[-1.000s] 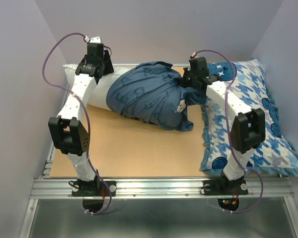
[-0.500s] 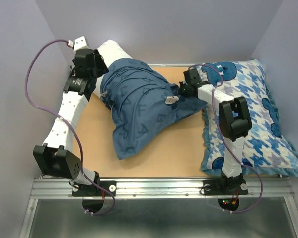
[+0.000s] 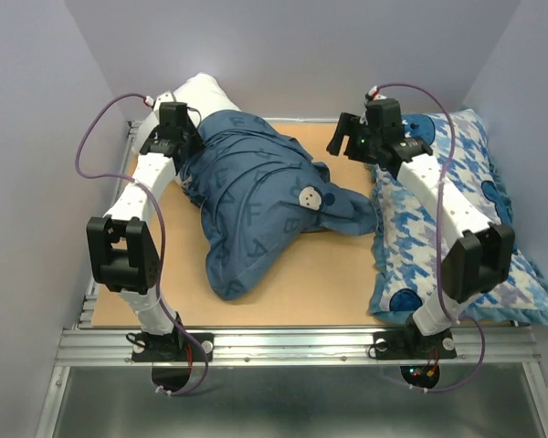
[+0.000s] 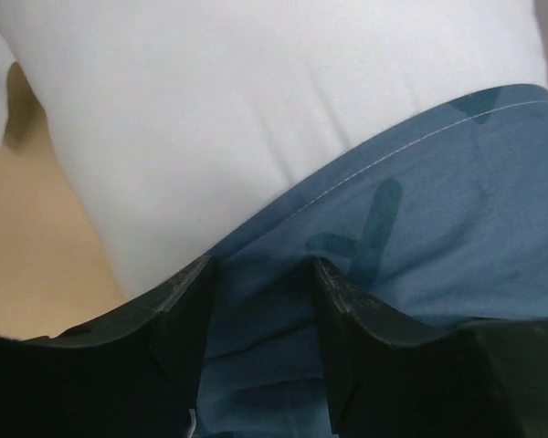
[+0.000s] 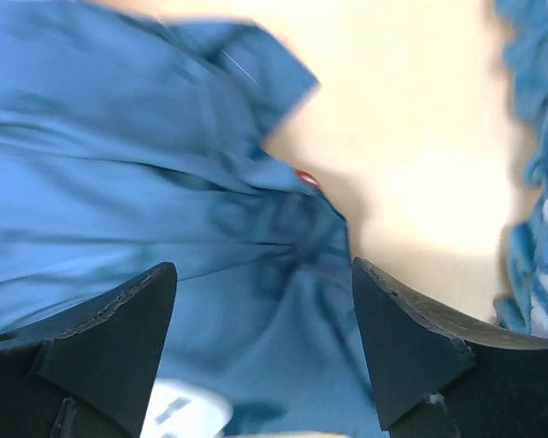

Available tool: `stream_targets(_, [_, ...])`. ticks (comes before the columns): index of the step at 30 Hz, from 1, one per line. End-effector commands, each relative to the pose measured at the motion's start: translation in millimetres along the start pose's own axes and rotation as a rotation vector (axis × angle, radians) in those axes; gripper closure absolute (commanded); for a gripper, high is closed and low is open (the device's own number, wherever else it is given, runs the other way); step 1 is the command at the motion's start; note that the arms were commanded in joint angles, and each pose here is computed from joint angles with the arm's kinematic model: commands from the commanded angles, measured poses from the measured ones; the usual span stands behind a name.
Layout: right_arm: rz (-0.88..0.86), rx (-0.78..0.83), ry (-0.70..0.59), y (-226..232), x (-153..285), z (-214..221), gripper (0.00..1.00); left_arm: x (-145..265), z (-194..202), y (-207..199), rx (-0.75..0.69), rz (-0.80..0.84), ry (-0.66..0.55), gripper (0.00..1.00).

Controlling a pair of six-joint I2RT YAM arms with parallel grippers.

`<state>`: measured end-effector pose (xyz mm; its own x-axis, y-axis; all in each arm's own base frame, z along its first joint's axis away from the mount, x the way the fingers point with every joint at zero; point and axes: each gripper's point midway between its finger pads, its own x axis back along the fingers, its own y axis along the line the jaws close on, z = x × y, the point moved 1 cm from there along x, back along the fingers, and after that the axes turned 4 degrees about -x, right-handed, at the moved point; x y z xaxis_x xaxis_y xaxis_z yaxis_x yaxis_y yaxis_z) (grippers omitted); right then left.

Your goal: Remove the pillowcase from the pillow

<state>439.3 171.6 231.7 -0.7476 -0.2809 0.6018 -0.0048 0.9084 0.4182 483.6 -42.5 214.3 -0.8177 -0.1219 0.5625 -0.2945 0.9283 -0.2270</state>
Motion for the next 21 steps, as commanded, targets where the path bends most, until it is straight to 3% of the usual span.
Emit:
stream_targets(1, [-0.109,0.005,-0.066,40.5,45.4,-21.6,0.17,18.5,-29.7,-28.7,0.056,0.148,-0.069,0.61])
stream_targets(5, [-0.177,0.06,-0.008,91.3,46.7,18.2,0.17,23.4,-10.5,-40.6,0.079,0.246,-0.022,0.96])
stream_targets(6, [-0.211,0.088,0.017,114.2,47.9,35.8,0.17,27.0,-8.8,-45.6,0.089,0.283,-0.019,1.0])
stream_targets(11, [-0.222,0.071,0.064,152.6,27.2,78.1,0.15,53.2,9.1,-58.9,0.11,0.409,0.0,1.0])
stream_targets(21, [-0.228,-0.089,-0.015,176.4,10.0,85.8,0.15,87.2,37.0,-67.6,0.105,0.498,0.02,1.0])
